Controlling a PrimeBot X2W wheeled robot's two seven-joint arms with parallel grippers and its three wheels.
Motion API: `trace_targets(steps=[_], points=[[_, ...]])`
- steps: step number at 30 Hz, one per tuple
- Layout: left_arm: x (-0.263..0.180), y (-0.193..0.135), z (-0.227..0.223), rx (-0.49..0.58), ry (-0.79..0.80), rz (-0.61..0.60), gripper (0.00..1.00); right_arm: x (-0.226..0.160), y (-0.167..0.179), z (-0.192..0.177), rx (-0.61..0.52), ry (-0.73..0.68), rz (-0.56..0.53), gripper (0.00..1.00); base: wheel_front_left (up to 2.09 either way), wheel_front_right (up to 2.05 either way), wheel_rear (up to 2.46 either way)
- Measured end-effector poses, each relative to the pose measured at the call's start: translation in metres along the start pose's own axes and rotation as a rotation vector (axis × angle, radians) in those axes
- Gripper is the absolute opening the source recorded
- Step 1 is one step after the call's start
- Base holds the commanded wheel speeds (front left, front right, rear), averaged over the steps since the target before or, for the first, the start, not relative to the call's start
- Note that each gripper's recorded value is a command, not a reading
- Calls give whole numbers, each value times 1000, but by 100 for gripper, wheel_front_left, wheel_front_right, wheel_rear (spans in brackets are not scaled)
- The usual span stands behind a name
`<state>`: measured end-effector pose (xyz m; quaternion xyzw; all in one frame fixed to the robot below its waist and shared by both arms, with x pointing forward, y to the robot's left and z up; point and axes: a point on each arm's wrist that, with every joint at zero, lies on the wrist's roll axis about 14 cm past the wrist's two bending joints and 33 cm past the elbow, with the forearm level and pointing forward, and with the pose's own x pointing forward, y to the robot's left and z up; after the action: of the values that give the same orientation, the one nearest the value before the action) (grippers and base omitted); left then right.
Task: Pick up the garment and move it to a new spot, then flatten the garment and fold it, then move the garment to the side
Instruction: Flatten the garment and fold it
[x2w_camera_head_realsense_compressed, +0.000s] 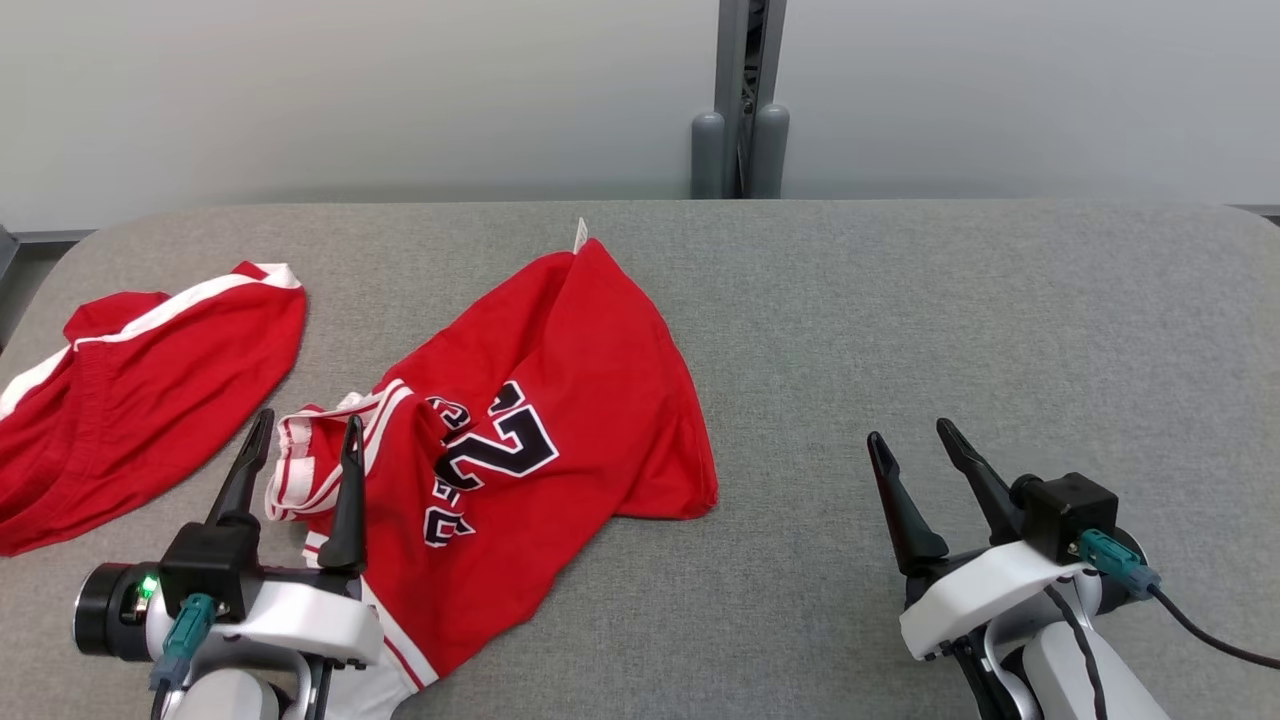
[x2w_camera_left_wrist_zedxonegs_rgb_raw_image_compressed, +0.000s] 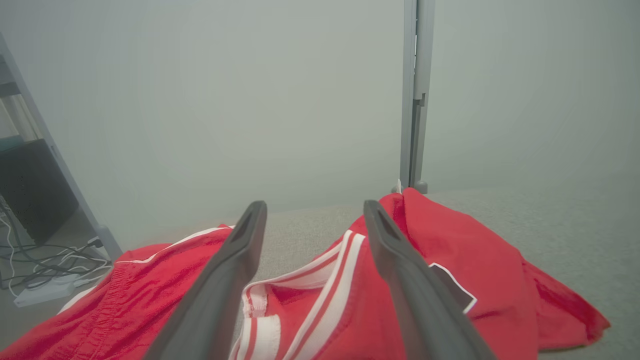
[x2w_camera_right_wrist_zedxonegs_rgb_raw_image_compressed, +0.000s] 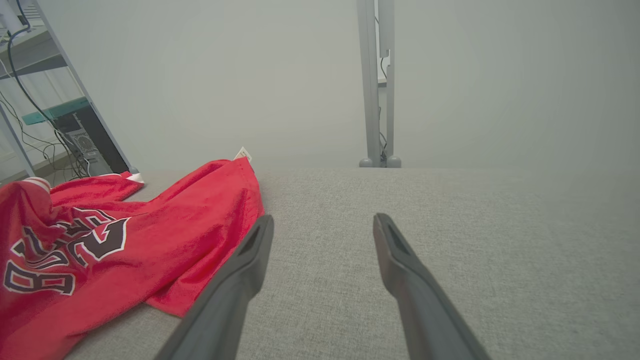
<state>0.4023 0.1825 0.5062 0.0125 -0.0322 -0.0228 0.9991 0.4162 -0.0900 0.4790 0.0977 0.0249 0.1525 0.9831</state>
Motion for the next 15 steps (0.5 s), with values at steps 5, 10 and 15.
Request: trace_targets(steps=[5, 10, 15], points=[[-21, 15, 10, -10, -35, 69, 100, 2, 10, 1, -11, -2, 30, 100, 0, 0, 0], [-38, 29, 12, -11, -42, 131, 100, 1, 11, 3, -34, -5, 40, 100, 0, 0, 0], [-51, 42, 5, -12, -20, 185, 100, -1, 8, 1, -40, 0, 34, 100, 0, 0, 0]])
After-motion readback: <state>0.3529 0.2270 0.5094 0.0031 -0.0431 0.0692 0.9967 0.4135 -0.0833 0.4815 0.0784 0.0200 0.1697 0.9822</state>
